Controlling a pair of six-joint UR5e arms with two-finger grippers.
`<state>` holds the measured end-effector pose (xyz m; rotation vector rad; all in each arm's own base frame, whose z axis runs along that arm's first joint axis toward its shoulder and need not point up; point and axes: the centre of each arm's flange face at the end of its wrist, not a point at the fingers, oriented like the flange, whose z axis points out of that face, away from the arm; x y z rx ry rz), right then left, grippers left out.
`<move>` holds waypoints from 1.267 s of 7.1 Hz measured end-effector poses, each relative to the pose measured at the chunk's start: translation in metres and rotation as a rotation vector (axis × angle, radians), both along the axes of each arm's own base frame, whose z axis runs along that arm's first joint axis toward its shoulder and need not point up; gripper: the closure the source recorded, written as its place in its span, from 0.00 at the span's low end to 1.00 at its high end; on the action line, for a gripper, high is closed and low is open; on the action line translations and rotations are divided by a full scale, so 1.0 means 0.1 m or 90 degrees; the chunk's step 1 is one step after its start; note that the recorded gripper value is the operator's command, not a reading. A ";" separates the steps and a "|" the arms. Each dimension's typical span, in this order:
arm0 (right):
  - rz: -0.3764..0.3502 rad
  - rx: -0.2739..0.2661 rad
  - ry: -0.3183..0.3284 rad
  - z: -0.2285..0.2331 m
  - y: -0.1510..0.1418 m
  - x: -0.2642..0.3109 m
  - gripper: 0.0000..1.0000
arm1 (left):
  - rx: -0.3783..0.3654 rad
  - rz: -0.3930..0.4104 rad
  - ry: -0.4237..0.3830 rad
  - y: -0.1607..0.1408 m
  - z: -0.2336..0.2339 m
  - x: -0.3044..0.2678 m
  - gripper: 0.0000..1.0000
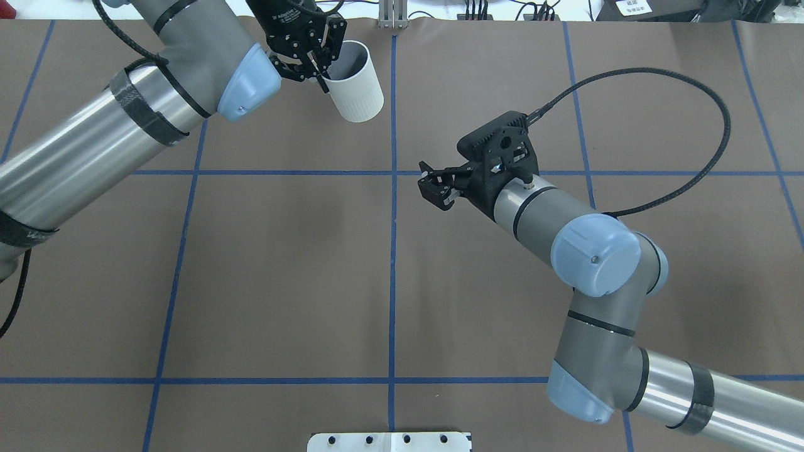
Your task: Left arm hands cup to right arm to dump lemon
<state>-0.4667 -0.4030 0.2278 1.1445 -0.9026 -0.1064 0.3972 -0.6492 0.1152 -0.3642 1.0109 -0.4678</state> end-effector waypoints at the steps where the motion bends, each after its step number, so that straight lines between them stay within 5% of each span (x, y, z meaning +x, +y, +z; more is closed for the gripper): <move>1: 0.006 0.005 0.004 -0.02 0.08 -0.08 0.00 | -0.004 -0.003 0.009 0.02 -0.04 0.10 1.00; 9: 0.012 0.012 0.014 -0.05 0.09 -0.16 0.00 | 0.018 0.077 0.036 0.68 -0.40 0.89 1.00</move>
